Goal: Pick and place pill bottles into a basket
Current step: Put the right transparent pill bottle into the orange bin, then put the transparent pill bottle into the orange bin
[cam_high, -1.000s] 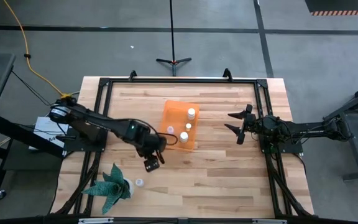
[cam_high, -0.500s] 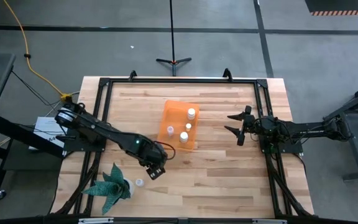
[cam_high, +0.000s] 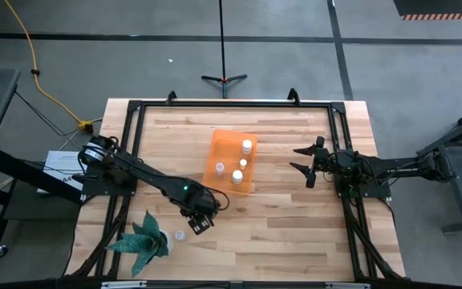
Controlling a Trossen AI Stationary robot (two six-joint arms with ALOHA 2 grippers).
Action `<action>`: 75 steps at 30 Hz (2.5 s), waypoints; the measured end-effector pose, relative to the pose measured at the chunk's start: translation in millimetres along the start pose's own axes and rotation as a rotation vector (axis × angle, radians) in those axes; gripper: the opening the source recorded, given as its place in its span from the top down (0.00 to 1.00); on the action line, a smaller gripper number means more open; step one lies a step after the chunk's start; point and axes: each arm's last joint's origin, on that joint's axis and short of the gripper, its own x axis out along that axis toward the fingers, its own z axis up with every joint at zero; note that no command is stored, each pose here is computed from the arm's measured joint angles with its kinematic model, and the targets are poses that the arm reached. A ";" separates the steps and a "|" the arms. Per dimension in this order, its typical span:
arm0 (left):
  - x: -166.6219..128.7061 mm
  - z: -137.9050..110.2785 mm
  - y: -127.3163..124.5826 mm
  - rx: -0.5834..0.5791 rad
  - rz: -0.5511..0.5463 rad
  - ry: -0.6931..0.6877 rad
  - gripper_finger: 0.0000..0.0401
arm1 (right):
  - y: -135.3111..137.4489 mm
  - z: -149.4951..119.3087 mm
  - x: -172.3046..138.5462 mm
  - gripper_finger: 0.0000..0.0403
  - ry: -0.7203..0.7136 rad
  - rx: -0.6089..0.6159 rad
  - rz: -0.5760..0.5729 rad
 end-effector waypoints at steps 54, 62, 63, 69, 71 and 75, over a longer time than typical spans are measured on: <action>-58.7 124.8 63.4 0.482 0.060 -0.127 0.57 | -0.2 -2.5 0.0 0.39 0.025 -0.010 -0.003; -40.3 128.4 65.0 0.496 0.061 -0.042 0.44 | -0.3 -2.6 0.0 0.39 0.025 -0.011 -0.004; -40.8 128.5 64.7 0.498 0.059 -0.046 0.42 | -0.3 -2.6 0.0 0.39 0.026 -0.011 -0.004; -41.7 125.8 66.4 0.487 0.073 -0.017 0.37 | -0.3 -2.7 0.0 0.39 0.027 -0.011 -0.005; -45.0 118.8 70.1 0.457 0.101 0.067 0.36 | -0.3 -2.7 0.0 0.39 0.027 -0.010 -0.005; -53.7 105.1 69.1 0.327 0.155 0.181 0.38 | -0.3 -2.7 0.0 0.39 0.027 -0.009 -0.005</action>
